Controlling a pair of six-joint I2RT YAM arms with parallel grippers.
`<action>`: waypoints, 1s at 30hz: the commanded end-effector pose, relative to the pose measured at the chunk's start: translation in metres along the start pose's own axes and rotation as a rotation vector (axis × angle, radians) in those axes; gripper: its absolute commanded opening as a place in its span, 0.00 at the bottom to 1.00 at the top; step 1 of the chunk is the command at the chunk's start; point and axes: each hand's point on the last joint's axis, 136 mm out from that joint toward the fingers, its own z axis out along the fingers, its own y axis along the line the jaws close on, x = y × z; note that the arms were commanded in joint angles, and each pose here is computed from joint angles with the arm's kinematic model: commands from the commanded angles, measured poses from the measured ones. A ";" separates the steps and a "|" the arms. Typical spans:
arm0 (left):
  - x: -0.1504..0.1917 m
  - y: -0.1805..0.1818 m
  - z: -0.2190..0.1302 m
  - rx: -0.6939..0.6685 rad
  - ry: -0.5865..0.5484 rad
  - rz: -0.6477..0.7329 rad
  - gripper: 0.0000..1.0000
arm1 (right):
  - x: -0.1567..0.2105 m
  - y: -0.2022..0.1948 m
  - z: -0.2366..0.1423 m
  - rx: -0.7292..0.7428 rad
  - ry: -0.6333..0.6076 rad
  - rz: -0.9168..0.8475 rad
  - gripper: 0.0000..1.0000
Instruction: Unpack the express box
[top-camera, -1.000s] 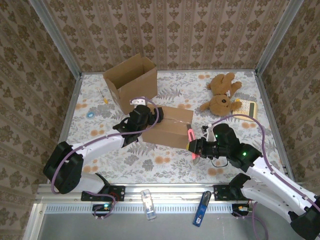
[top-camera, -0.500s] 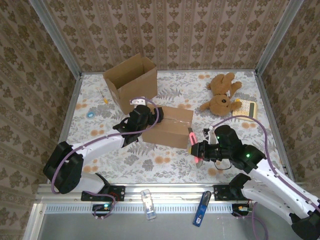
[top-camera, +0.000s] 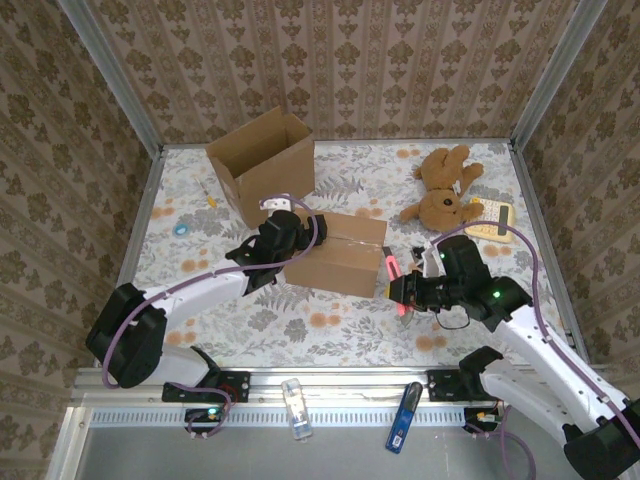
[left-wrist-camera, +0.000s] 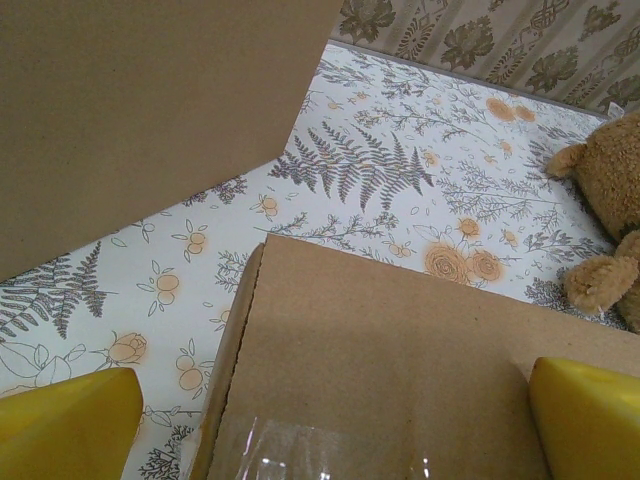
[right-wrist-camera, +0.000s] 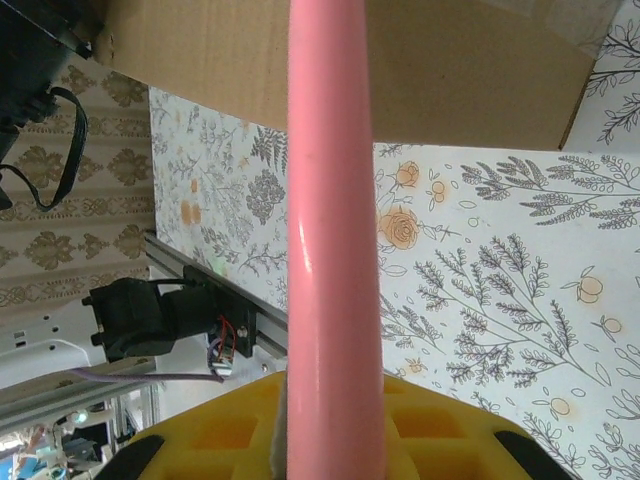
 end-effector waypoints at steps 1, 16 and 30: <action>0.095 0.065 0.001 -0.206 0.301 0.134 0.98 | -0.008 0.015 -0.002 -0.056 -0.010 -0.054 0.00; 0.094 0.065 0.001 -0.204 0.301 0.136 0.98 | -0.009 0.002 -0.005 -0.021 -0.033 -0.012 0.00; 0.095 0.066 0.001 -0.206 0.302 0.134 0.98 | -0.005 -0.004 0.004 -0.032 -0.004 0.023 0.00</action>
